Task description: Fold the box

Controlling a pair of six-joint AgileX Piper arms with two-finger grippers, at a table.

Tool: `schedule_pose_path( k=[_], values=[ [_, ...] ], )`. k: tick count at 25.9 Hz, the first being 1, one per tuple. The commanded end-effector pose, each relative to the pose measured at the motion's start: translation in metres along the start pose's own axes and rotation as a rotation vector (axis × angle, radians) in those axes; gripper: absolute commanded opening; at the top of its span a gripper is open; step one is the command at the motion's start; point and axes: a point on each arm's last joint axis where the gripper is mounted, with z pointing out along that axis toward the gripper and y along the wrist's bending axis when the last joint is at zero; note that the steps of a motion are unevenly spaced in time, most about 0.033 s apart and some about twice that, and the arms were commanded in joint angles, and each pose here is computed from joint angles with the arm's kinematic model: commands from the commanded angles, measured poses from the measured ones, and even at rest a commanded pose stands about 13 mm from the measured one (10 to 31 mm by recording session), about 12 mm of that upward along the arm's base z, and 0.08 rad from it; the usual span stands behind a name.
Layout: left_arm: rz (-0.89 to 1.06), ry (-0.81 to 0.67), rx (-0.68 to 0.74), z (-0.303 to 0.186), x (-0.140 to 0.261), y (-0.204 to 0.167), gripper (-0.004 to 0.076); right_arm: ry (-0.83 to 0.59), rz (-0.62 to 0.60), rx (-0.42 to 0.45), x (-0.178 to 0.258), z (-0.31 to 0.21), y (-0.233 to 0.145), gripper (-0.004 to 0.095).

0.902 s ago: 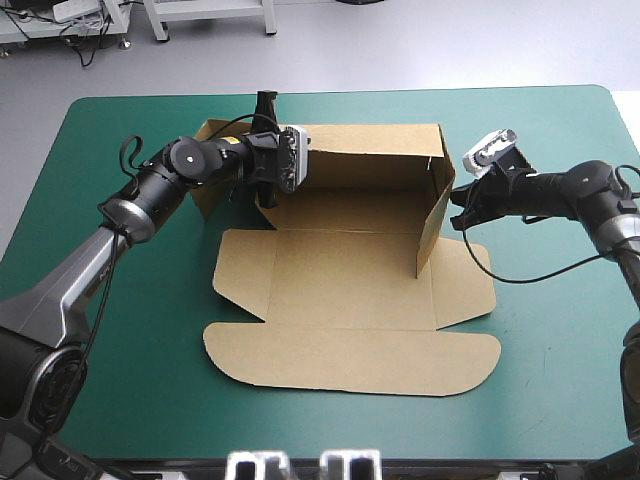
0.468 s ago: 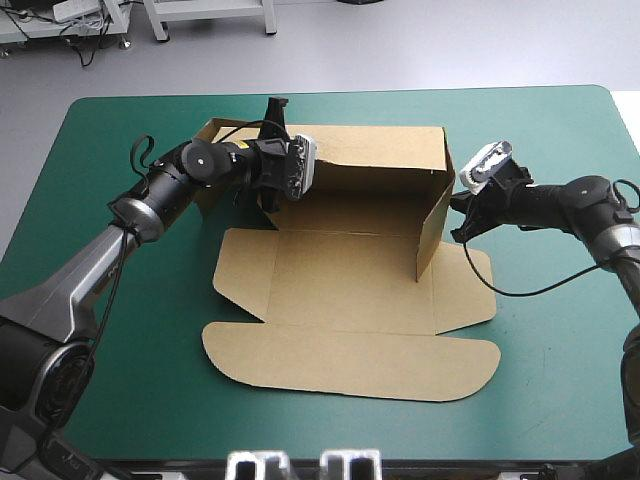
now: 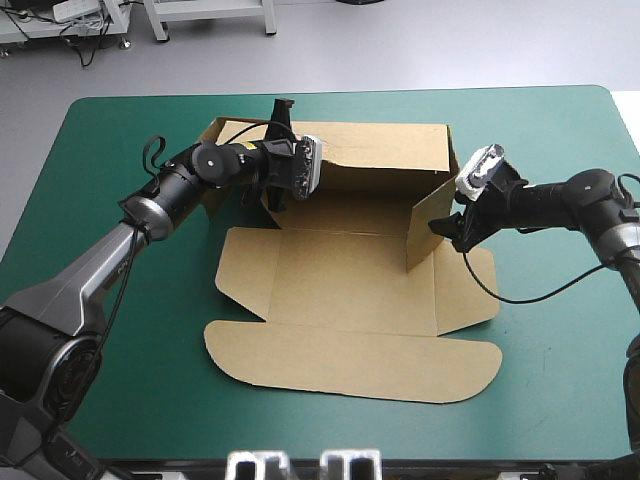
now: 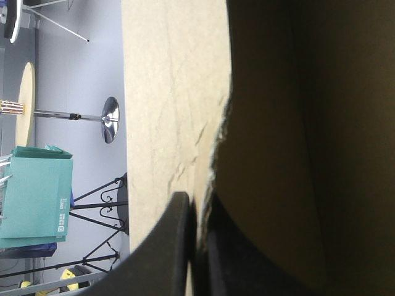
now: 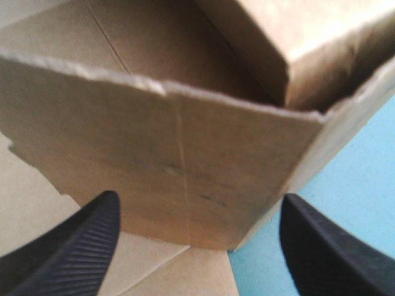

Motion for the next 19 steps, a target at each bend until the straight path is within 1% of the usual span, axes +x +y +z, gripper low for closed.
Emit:
schedule_pose_path(
  k=[1, 4, 8, 10, 13, 14, 15, 16, 17, 19],
  values=[
    [-0.071, -0.095, 0.067, -0.005, -0.018, -0.003, -0.0009, -0.125, -0.045, 0.031, -0.025, -0.013, 0.005, 0.0851],
    [-0.085, -0.096, 0.065, -0.005, -0.018, -0.003, -0.0009, -0.123, -0.064, 0.057, -0.029, -0.001, 0.006, 0.0838],
    [-0.136, -0.112, 0.051, -0.005, -0.02, -0.001, -0.0009, -0.124, -0.07, 0.148, -0.036, 0.015, 0.006, 0.0836],
    [-0.166, -0.109, 0.036, -0.005, -0.02, 0.0, -0.0009, -0.141, -0.059, 0.193, -0.042, 0.019, 0.007, 0.0835],
    [-0.187, -0.097, 0.005, -0.004, -0.021, 0.003, -0.0009, -0.169, 0.002, 0.265, -0.047, 0.021, 0.005, 0.0811],
    [-0.191, -0.091, -0.014, -0.003, -0.022, 0.004, -0.0009, -0.171, 0.015, 0.278, -0.047, 0.02, 0.004, 0.0747],
    [-0.19, -0.09, -0.019, -0.003, -0.023, 0.004, -0.0009, -0.169, 0.013, 0.273, -0.047, 0.02, 0.005, 0.0715],
    [-0.191, -0.086, -0.029, -0.003, -0.024, 0.005, -0.0009, -0.161, 0.008, 0.258, -0.046, 0.021, 0.006, 0.0637],
    [-0.19, -0.088, -0.028, -0.003, -0.025, 0.005, -0.0009, -0.159, 0.007, 0.24, -0.046, 0.021, 0.007, 0.0581],
    [-0.187, -0.088, -0.028, -0.003, -0.025, 0.005, -0.0009, -0.153, -0.001, 0.201, -0.045, 0.022, 0.011, 0.0424]
  ],
)
